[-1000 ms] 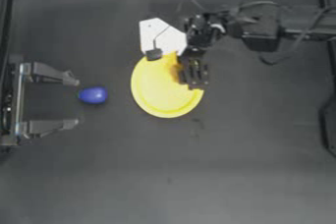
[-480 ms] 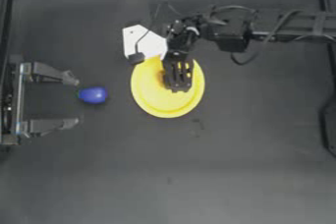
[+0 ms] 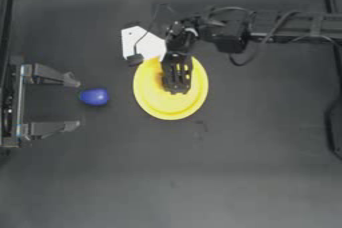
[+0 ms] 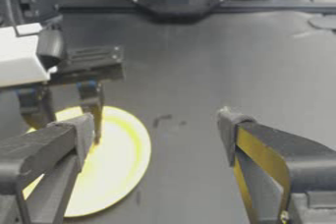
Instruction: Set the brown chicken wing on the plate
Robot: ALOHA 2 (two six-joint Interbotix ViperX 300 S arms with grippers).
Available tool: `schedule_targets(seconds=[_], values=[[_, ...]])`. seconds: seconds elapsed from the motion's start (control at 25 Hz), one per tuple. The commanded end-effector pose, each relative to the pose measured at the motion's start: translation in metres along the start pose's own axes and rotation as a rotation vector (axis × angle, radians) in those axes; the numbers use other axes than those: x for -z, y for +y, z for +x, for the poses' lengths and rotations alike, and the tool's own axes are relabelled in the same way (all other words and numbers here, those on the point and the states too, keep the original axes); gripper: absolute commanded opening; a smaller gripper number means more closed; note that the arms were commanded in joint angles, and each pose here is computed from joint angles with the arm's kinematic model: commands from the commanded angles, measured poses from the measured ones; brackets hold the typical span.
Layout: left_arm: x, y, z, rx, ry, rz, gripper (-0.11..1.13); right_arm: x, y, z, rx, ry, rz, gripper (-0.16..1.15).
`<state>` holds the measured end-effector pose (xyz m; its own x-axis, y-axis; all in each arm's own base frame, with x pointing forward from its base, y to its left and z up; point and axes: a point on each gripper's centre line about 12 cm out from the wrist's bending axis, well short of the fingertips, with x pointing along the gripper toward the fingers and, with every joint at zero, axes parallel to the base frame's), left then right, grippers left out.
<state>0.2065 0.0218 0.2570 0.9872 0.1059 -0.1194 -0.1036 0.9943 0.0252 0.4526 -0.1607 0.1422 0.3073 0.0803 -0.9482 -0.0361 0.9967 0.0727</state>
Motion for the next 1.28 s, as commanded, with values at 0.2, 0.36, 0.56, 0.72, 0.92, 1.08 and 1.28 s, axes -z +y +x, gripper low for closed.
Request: schedule_targets(seconds=[0.2, 0.36, 0.56, 0.72, 0.92, 1.08, 1.28], values=[[-0.002, 0.001, 0.0, -0.003, -0.011, -0.009, 1.03, -0.008, -0.002, -0.009, -0.038, -0.021, 0.024, 0.76], [-0.002, 0.001, -0.001, -0.003, -0.012, -0.009, 1.03, -0.005, -0.005, -0.01, -0.083, -0.023, 0.066, 0.96], [-0.002, 0.001, -0.001, -0.003, -0.012, -0.009, 1.03, -0.007, -0.011, -0.018, -0.103, -0.025, 0.096, 1.02], [-0.003, 0.001, -0.001, -0.004, -0.015, -0.011, 1.03, -0.013, -0.011, -0.024, -0.099, -0.033, 0.083, 1.02], [-0.004, 0.001, -0.001, -0.006, -0.015, -0.01, 1.03, -0.015, -0.012, -0.031, -0.086, -0.025, 0.079, 1.02], [-0.004, 0.003, -0.001, -0.016, -0.015, -0.011, 1.03, -0.015, -0.012, -0.037, -0.06, -0.011, 0.093, 1.02], [-0.004, 0.004, -0.001, -0.019, -0.015, -0.011, 1.03, -0.019, -0.004, -0.05, -0.029, -0.023, 0.077, 1.02]])
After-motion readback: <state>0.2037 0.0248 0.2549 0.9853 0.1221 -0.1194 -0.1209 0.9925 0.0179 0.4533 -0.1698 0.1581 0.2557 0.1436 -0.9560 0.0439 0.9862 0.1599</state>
